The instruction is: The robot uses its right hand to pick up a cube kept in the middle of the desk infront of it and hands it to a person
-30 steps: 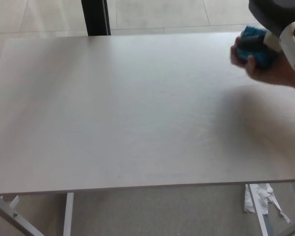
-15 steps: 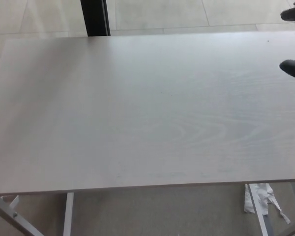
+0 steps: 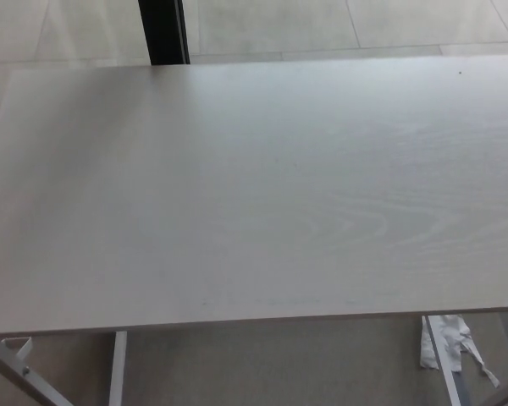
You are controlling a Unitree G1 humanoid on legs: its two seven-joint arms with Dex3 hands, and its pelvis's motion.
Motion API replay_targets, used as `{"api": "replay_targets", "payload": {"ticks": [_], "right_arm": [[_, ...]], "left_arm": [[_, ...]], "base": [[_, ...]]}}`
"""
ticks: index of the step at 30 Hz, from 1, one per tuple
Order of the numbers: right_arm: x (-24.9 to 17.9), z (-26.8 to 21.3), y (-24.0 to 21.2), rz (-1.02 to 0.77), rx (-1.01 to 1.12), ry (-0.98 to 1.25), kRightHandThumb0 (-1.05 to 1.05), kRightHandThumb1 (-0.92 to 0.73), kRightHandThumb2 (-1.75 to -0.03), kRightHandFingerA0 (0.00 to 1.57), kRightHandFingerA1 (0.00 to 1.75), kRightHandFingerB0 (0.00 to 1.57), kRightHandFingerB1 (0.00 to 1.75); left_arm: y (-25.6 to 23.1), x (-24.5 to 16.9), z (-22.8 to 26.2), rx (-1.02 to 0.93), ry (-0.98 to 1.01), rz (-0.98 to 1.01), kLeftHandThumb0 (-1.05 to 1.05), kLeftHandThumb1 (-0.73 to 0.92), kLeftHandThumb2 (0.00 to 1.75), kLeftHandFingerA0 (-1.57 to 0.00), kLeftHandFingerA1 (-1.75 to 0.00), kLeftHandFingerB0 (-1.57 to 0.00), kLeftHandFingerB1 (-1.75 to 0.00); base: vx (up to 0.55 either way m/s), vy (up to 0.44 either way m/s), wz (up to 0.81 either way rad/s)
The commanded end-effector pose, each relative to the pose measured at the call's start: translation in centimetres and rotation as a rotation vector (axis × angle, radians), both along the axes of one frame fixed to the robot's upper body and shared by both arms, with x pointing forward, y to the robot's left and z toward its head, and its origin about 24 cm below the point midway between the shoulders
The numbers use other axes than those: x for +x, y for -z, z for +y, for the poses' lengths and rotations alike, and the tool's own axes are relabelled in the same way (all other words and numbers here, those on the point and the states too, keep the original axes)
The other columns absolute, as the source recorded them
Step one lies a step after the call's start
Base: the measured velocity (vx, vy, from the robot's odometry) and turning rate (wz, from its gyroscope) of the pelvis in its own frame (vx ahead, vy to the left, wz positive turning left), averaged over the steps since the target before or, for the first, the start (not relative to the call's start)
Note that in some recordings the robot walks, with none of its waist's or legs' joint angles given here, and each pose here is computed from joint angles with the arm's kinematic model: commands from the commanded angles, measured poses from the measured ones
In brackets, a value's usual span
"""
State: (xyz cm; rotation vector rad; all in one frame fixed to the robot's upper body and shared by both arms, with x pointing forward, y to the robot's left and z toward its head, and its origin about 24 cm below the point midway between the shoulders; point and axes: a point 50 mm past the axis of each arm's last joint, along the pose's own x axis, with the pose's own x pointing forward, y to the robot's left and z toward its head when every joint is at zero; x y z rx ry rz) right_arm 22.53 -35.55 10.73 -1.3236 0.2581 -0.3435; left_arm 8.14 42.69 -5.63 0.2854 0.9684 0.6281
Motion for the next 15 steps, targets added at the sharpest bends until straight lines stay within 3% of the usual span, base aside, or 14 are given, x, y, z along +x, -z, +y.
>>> {"api": "replay_targets", "payload": {"ticks": [1, 2, 3, 5, 8, 13, 15], "right_arm": [[-23.3, -14.2, -9.1, -0.816, -0.202, 0.794, -0.53, -0.59, -0.58, 0.83, 0.75, 0.60, 0.43], [-23.5, -14.7, -8.2, -0.778, -0.187, 0.829, -0.55, -0.49, -0.89, 0.82, 0.82, 0.54, 0.59], [-23.4, -15.0, -7.9, -0.765, -0.187, 0.837, -0.50, -0.59, -0.58, 0.86, 0.78, 0.60, 0.43], [-23.3, -15.6, -6.2, -0.720, -0.154, 0.881, -0.51, -0.59, -0.58, 0.88, 0.72, 0.63, 0.44], [-22.9, -15.9, -4.9, -0.666, -0.144, 0.887, -0.53, -0.60, -0.59, 0.85, 0.78, 0.66, 0.44], [-21.3, -15.9, -1.0, -0.457, -0.022, 0.904, -0.49, -0.57, -0.58, 0.89, 0.70, 0.64, 0.43], [-20.9, -15.9, -0.8, -0.458, -0.011, 0.900, -0.49, -0.57, -0.58, 0.89, 0.70, 0.64, 0.43]], "left_arm": [[-1.1, -1.8, 1.5, 0.037, -0.079, -0.019, -1.05, 0.69, 0.98, -0.62, -1.42, -0.22, -1.37], [-1.1, -1.8, 1.5, 0.038, -0.079, -0.019, -1.05, 0.69, 0.97, -0.65, -1.43, -0.27, -1.39], [-1.1, -1.8, 1.4, 0.037, -0.080, -0.020, -1.05, 0.69, 0.96, -0.61, -1.44, -0.25, -1.40], [-1.0, -1.9, 1.4, 0.042, -0.068, -0.013, -1.05, 0.71, 0.96, -0.60, -1.43, -0.23, -1.37], [-1.0, -1.9, 1.4, 0.049, -0.063, 0.000, -1.04, 0.72, 0.97, -0.56, -1.41, -0.20, -1.32], [-1.0, -1.9, 1.3, 0.042, -0.067, -0.014, -1.05, 0.71, 0.98, -0.58, -1.44, -0.23, -1.36], [-1.1, -1.6, 1.4, 0.044, -0.068, -0.021, -1.05, 0.71, 0.98, -0.58, -1.44, -0.23, -1.36]], "base": [[0.00, 0.000, 0.00], [0.00, 0.000, 0.00], [0.00, 0.000, 0.00], [0.00, 0.000, 0.00], [0.00, 0.000, 0.00], [0.00, 0.000, 0.00], [0.00, 0.000, 0.00]]}}
